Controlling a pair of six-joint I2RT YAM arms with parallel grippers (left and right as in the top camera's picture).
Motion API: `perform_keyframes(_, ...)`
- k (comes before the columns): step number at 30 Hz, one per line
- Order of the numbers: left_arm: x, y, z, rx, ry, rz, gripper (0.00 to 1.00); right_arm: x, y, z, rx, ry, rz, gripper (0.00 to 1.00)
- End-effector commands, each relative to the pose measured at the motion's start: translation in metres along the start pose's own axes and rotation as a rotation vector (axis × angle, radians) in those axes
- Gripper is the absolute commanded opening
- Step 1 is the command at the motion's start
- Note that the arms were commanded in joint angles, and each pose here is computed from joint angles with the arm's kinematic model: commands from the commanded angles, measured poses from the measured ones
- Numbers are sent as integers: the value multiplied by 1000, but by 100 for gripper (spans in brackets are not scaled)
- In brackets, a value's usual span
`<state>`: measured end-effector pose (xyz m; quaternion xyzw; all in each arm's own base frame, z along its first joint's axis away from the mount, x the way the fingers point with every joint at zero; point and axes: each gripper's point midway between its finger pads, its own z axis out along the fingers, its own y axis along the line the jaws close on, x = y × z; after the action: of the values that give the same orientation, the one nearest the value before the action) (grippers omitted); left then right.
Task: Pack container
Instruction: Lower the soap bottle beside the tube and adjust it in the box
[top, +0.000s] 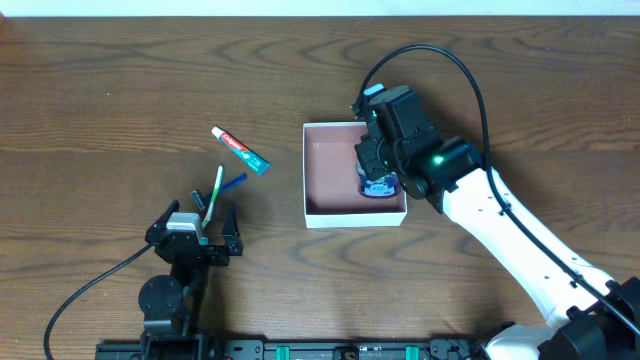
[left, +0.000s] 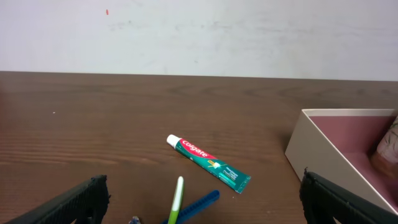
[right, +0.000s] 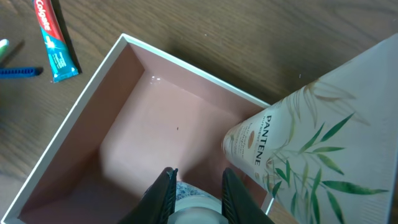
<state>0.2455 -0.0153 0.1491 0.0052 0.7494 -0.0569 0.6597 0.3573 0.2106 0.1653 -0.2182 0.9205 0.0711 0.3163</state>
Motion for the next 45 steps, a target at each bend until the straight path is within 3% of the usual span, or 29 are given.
perform_keyframes(1, 16, 0, 1, 6, 50, -3, 98, 0, -1, -1, 22, -8, 1, 9)
perform_keyframes(5, 16, 0, 1, 6, 50, -3, 98, 5, -1, 2, 23, 2, -8, 18)
perform_keyframes(12, 16, 0, 1, 6, 50, -3, 98, 6, -1, 4, 22, -3, -7, 21)
perform_keyframes(15, 16, 0, 1, 6, 50, -3, 98, 7, -1, 4, 23, -2, -7, 31)
perform_keyframes(21, 16, 0, 1, 6, 50, -3, 98, 7, -1, 4, 22, -2, -7, 40)
perform_keyframes(32, 16, 0, 1, 6, 50, -3, 98, 8, -1, 4, 22, 5, -7, 40)
perform_keyframes(39, 16, 0, 1, 6, 50, -3, 98, 18, -2, 4, 26, 45, 3, 24)
perform_keyframes(45, 16, 0, 1, 6, 50, -3, 98, 29, -3, 3, 33, 89, 13, 17)
